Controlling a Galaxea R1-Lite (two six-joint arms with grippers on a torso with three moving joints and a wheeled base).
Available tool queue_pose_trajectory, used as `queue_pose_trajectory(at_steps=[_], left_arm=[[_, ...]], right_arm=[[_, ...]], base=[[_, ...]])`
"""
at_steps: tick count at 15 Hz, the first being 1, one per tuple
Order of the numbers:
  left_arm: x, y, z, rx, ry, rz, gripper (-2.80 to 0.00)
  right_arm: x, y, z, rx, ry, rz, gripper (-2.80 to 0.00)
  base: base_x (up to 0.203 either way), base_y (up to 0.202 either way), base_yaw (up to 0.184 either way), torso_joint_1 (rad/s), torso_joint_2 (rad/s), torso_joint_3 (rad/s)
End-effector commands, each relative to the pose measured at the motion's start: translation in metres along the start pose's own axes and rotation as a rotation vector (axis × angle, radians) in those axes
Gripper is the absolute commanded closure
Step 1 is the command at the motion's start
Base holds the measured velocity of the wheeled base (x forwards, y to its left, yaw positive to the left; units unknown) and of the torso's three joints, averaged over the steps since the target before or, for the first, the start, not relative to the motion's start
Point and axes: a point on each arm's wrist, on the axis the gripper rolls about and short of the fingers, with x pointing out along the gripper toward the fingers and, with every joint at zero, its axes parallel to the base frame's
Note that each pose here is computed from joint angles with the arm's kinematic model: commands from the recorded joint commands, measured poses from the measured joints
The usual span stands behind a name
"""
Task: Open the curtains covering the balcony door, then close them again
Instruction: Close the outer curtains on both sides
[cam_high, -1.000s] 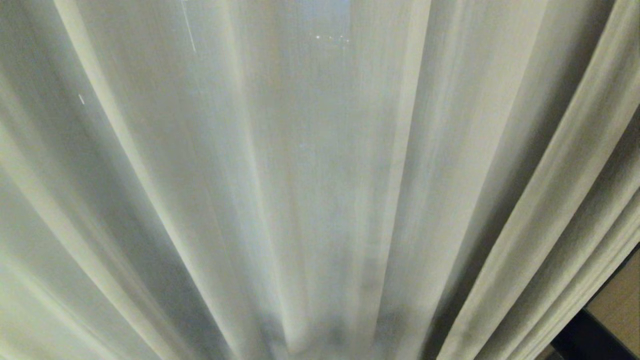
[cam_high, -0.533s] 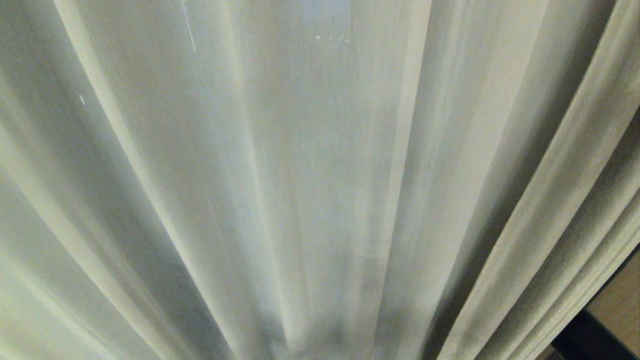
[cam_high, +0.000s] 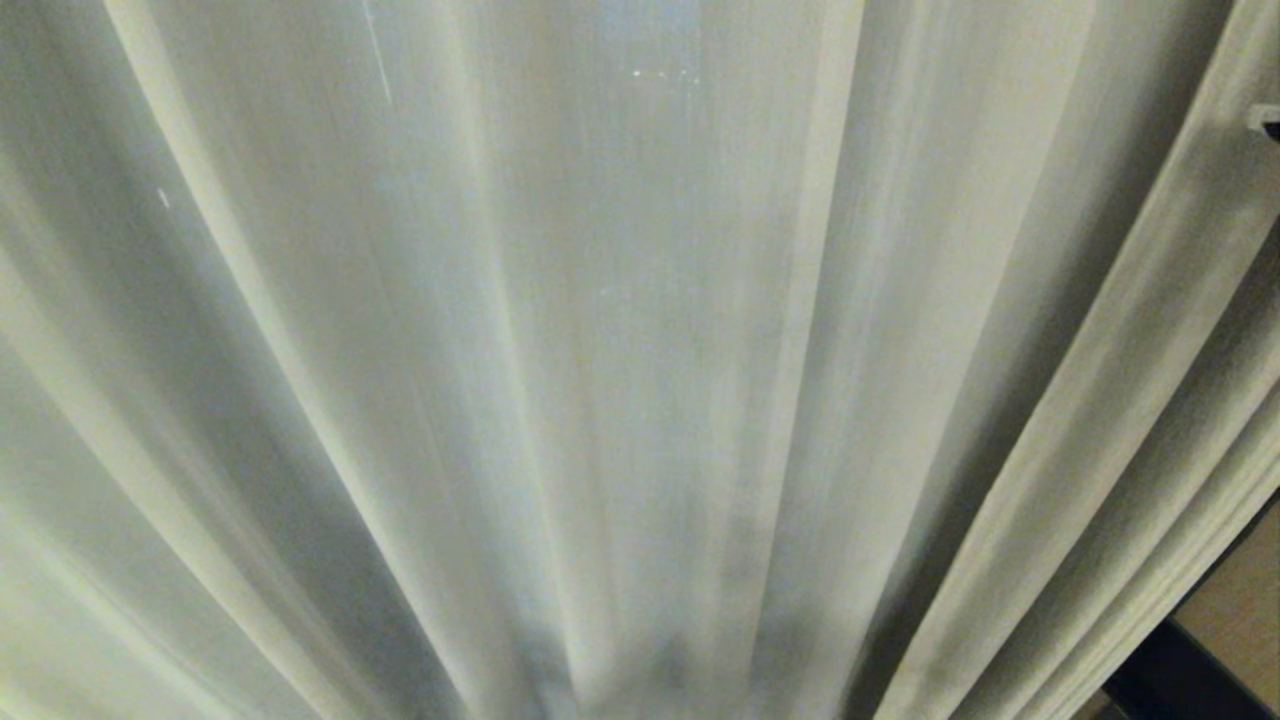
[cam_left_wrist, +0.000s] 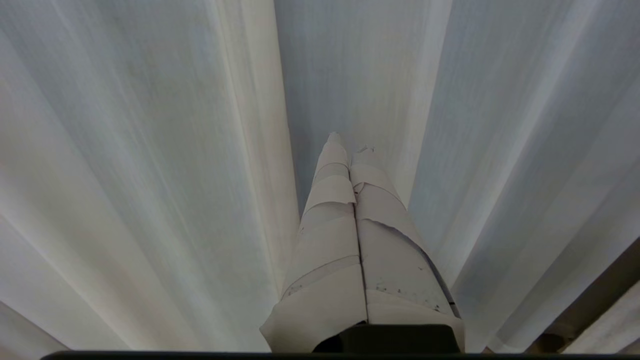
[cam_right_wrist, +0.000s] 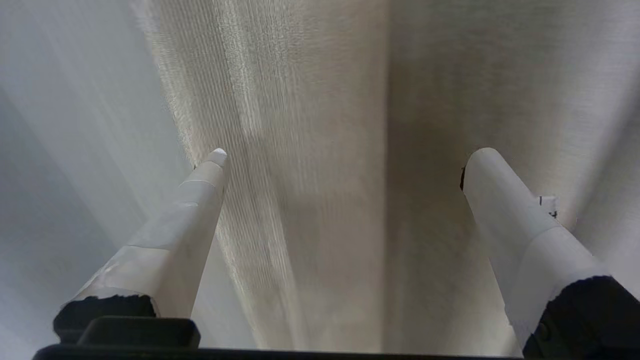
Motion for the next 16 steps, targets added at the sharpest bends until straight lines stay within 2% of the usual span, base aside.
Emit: queue_pose_trajectory(at_steps=[1, 6, 15, 16], left_arm=[[0.0, 0.0, 0.0, 0.0, -0.001, 0.001, 0.0], [0.0, 0.0, 0.0, 0.0, -0.001, 0.002, 0.0], [0.0, 0.0, 0.0, 0.0, -0.001, 0.002, 0.0], [0.0, 0.0, 0.0, 0.0, -0.001, 0.002, 0.0]], right_arm=[[0.015, -0.003, -0.009, 0.003, 0.012, 0.005, -2.8], [0.035, -0.004, -0.015, 0.002, -0.023, 0.049, -2.8], [0.059, -0.009, -0.03, 0.001, -0.023, 0.054, -2.8], [0.061, -0.01, -0.031, 0.002, -0.02, 0.054, 0.0]], base=[[0.0, 0.0, 0.0, 0.0, 0.0, 0.0], [0.0, 0.0, 0.0, 0.0, 0.0, 0.0], [0.0, 0.0, 0.0, 0.0, 0.0, 0.0], [0.0, 0.0, 0.0, 0.0, 0.0, 0.0]])
